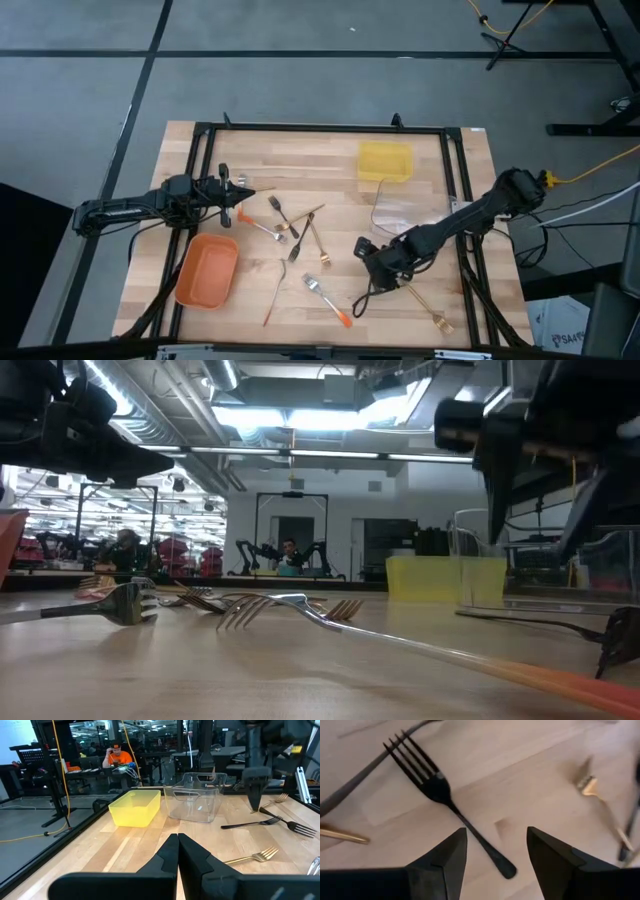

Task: Sort silverware by color (type)
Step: Put the black fork into the yellow bin

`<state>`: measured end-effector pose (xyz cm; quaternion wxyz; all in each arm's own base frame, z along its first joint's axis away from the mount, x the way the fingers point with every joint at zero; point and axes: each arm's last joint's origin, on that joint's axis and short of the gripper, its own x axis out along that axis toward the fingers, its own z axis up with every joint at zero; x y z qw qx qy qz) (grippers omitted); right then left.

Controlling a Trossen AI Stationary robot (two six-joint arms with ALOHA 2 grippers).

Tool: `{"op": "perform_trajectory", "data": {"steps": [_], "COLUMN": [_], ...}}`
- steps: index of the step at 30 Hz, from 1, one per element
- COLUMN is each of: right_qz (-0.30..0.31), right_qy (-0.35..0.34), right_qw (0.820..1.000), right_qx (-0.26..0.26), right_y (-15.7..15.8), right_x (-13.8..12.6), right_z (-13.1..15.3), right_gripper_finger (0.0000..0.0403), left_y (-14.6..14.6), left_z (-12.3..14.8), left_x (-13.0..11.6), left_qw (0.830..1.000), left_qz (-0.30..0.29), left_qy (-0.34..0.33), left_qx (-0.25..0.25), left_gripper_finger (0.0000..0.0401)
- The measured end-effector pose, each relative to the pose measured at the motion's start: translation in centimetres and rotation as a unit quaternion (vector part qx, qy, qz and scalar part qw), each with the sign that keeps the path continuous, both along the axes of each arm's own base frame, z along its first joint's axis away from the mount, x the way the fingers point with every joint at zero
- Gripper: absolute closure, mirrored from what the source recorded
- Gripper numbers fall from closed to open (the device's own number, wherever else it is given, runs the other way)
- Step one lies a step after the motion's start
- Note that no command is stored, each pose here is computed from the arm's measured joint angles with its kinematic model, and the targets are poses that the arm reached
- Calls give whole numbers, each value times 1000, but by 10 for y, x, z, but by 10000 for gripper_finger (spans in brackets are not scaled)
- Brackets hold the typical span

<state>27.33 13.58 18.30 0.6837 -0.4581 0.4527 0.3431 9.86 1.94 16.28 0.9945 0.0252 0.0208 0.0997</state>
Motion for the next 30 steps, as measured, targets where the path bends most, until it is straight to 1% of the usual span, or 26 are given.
{"op": "perform_trajectory", "data": {"steps": [6,12,15,23,30], "right_qz": [1,19,20,30,30], "right_qy": [32,48,52,64,67], "right_qw": [999,998,998,997,997], "right_qx": [-17,-31,-30,-1,-2], "right_y": [2,3,3,5,5], "right_x": [4,6,6,6,6], "right_z": [-20,-31,-33,-33,-36], "right_gripper_finger": [206,206,206,206,206], "left_y": [0,0,0,0,0], "left_z": [0,0,0,0,0], "left_x": [0,0,0,0,0], "left_qw": [1000,1000,1000,1000,1000], "left_qz": [0,0,0,0,0], "left_qy": [0,0,0,0,0], "left_qx": [0,0,0,0,0], "left_gripper_finger": [401,401,401,401,401]}}
